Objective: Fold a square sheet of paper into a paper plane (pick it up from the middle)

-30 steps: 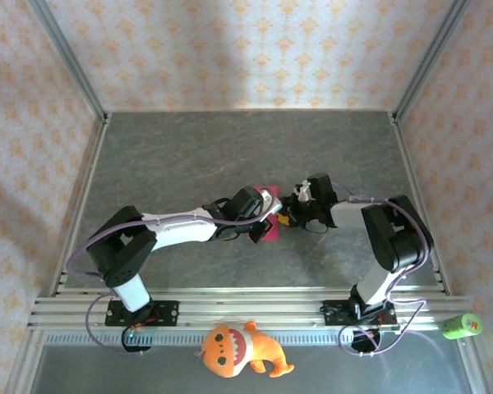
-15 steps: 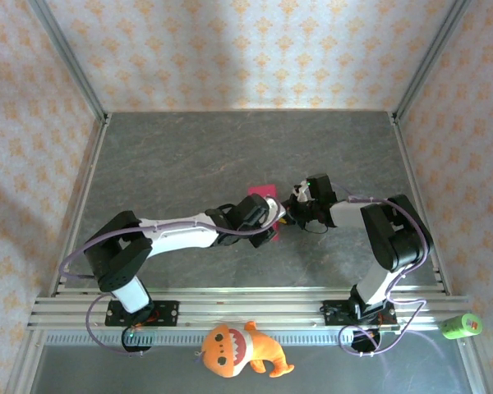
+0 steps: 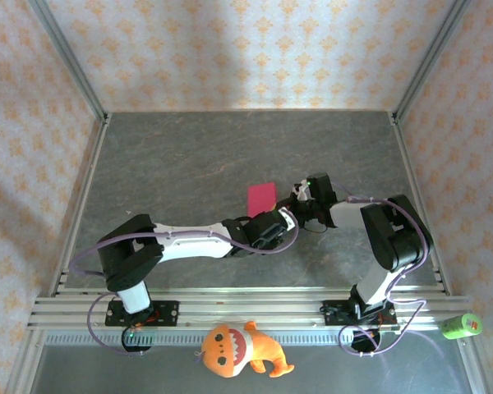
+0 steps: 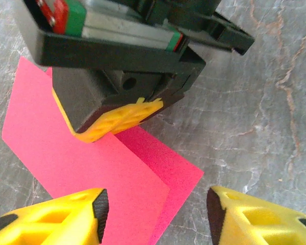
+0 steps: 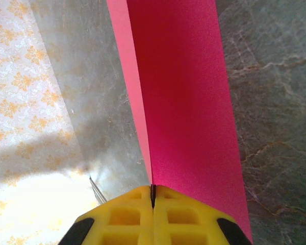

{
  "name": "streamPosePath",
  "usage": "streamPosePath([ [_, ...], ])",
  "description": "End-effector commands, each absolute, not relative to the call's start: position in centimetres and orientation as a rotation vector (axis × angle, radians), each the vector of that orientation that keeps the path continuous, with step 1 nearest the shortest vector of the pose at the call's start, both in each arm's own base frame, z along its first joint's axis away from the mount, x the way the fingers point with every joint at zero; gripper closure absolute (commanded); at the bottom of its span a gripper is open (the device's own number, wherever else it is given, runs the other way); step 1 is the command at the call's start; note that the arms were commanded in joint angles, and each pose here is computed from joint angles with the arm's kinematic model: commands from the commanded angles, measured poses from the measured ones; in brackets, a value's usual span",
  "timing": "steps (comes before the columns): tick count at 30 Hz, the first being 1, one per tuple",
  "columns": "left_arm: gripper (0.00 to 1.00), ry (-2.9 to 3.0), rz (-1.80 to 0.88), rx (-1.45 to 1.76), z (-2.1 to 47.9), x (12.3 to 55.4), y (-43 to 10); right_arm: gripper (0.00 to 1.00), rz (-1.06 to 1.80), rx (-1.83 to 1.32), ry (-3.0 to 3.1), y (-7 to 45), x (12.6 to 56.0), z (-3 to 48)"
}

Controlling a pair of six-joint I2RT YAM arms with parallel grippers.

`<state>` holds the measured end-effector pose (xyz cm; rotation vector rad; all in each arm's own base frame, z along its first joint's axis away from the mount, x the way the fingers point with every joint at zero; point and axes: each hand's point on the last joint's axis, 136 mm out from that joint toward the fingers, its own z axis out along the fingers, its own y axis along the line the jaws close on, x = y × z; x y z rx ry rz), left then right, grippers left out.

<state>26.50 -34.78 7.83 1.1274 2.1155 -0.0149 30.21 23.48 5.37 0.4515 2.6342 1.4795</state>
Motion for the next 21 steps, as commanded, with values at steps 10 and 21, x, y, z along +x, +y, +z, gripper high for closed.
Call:
streamPosePath([
  [10,0.42,2.068,0.186,1.111,7.4,27.8,-33.8,0.99,1.495,0.44,2.621,23.7,30.0,5.6],
  [21,0.78,2.062,0.162,1.125,7.1,27.8,-34.4,0.98,1.493,0.446,2.619,23.7,30.0,5.6],
])
